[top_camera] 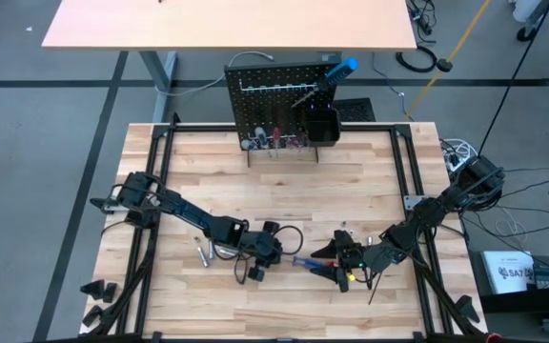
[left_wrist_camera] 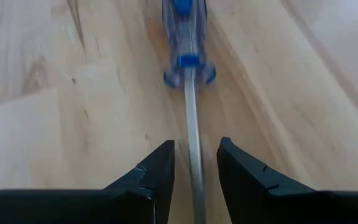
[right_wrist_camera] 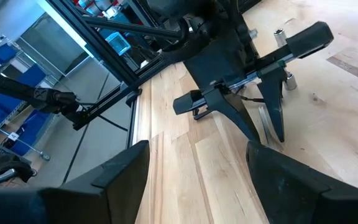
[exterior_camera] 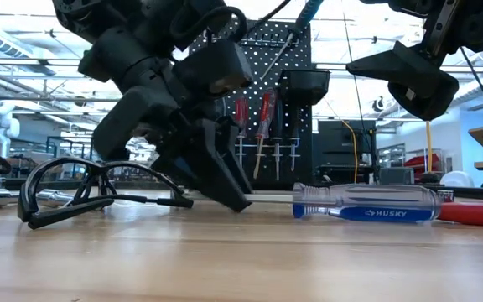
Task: Hang tools onto peg board
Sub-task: Hang the blue screwdriver on the peg board
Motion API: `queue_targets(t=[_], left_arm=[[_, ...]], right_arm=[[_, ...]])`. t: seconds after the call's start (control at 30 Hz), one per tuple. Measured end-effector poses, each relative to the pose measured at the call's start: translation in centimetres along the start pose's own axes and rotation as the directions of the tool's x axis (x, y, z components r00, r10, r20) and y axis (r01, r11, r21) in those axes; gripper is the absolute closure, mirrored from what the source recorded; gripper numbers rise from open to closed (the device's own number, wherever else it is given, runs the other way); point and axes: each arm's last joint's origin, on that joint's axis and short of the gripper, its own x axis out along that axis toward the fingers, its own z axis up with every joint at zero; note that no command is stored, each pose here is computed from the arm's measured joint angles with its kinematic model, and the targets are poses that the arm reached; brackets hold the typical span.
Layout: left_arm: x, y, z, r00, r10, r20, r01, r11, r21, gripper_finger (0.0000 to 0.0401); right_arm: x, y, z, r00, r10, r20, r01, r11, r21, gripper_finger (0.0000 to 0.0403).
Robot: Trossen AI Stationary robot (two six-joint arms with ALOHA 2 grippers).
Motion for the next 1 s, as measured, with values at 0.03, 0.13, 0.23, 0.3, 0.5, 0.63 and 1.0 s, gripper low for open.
queue_targets(t=[0.03,0.13,0.23,0.3,0.5,0.63,1.0], left_arm=[[0.0,0.01,0.08,1.0,0.001,0.008,-0.001,1.0,0.0,0.0278],[0.0,0.0,-0.01,1.0,0.001,-0.002,-0.001,1.0,0.0,0.0278],[0.0,0.0,0.01,1.0,0.001,0.0,-0.001,1.0,0.0,0.0278],[0.0,0.0,-0.02,1.0,0.001,-0.003,-0.001,1.0,-0.001,0.0278],[0.0,0.04,-0.31,0.999,0.0,-0.032,-0.001,1.0,-0.027,0.0278],[-0.01,0.04,-0.35,0.999,0.001,-0.037,-0.002,1.0,-0.031,0.0278],[-0.06,-0.1,-0.27,0.999,0.002,-0.032,-0.004,0.999,-0.048,0.0382]], right_arm=[[0.0,0.0,0.0,1.0,0.0,0.0,0.0,1.0,0.0,0.0142],[0.0,0.0,0.0,1.0,0.0,0.0,0.0,1.0,0.0,0.0142],[0.0,0.0,0.0,1.0,0.0,0.0,0.0,1.0,0.0,0.0142],[0.0,0.0,0.0,1.0,0.0,0.0,0.0,1.0,0.001,0.0142],[0.0,-0.01,0.01,1.0,-0.003,0.003,0.003,1.0,0.002,0.0142],[0.0,-0.02,0.01,1.0,-0.004,0.004,0.004,1.0,0.002,0.0142],[0.0,-0.03,-0.01,1.0,-0.006,0.003,0.006,1.0,0.005,0.0142]])
